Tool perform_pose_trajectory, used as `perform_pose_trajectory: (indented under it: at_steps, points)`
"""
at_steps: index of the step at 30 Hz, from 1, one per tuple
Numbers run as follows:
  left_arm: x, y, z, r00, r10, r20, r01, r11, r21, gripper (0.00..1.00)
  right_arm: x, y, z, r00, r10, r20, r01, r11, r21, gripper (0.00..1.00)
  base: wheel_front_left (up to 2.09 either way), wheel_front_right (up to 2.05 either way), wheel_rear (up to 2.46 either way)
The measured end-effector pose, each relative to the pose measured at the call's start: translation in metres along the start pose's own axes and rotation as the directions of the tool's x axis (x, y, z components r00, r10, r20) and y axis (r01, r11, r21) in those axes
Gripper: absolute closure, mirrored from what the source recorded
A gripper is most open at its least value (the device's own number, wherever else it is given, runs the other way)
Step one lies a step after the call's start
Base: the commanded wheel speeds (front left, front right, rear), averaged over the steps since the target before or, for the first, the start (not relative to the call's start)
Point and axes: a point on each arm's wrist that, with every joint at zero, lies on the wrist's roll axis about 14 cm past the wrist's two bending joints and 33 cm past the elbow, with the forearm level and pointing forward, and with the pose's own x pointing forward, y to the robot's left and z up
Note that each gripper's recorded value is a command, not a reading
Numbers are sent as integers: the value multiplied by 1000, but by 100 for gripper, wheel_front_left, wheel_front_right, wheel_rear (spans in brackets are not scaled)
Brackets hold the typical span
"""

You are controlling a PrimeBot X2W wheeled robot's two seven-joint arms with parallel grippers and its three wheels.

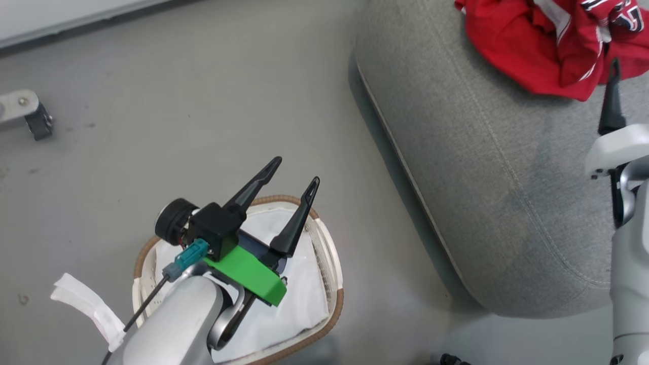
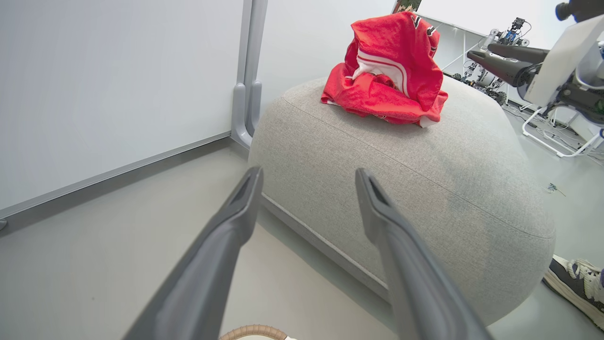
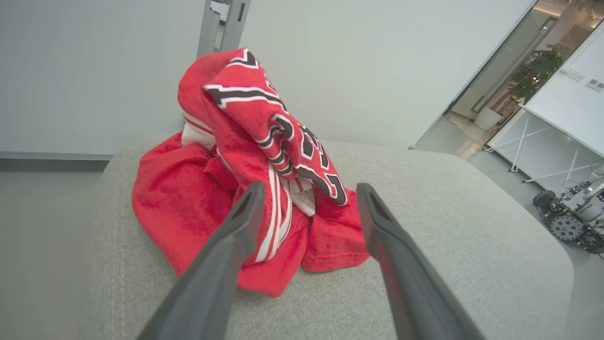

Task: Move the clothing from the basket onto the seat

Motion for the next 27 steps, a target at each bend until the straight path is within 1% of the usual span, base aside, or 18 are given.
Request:
perform_pose_trajectory:
  at_steps: [3,7,10,11,13,15,18,23,27]
  points:
    - [-4,-6,6,1000,16,8,-16,1000,5,0,-9,8,12,999,32,36,-34,999,30,0,0,0,0]
    - [-11,-3,20,997,71,35,-72,997,29,0,-22,28,24,994,85,73,-92,992,88,0,0,0,0]
    - [-24,7,25,989,139,45,-141,989,44,0,-29,49,30,987,134,94,-146,980,134,0,0,0,0]
    - [-35,18,28,979,196,52,-199,979,51,0,-32,68,36,978,178,111,-194,968,160,0,0,0,0]
    - [-48,29,31,967,250,57,-253,966,59,0,-35,86,40,969,215,125,-236,953,190,0,0,0,0]
    - [-62,40,35,950,306,69,-310,948,64,0,-40,104,45,956,259,139,-283,936,208,0,0,0,0]
    - [-86,57,40,915,394,81,-400,913,75,0,-48,131,52,934,320,160,-351,907,232,0,0,0,0]
    - [-132,81,47,836,537,107,-546,834,77,0,-62,163,64,899,390,199,-433,859,274,0,0,0,0]
    - [-165,87,47,779,616,116,-625,777,74,0,-78,180,68,875,434,213,-482,818,314,0,0,0,0]
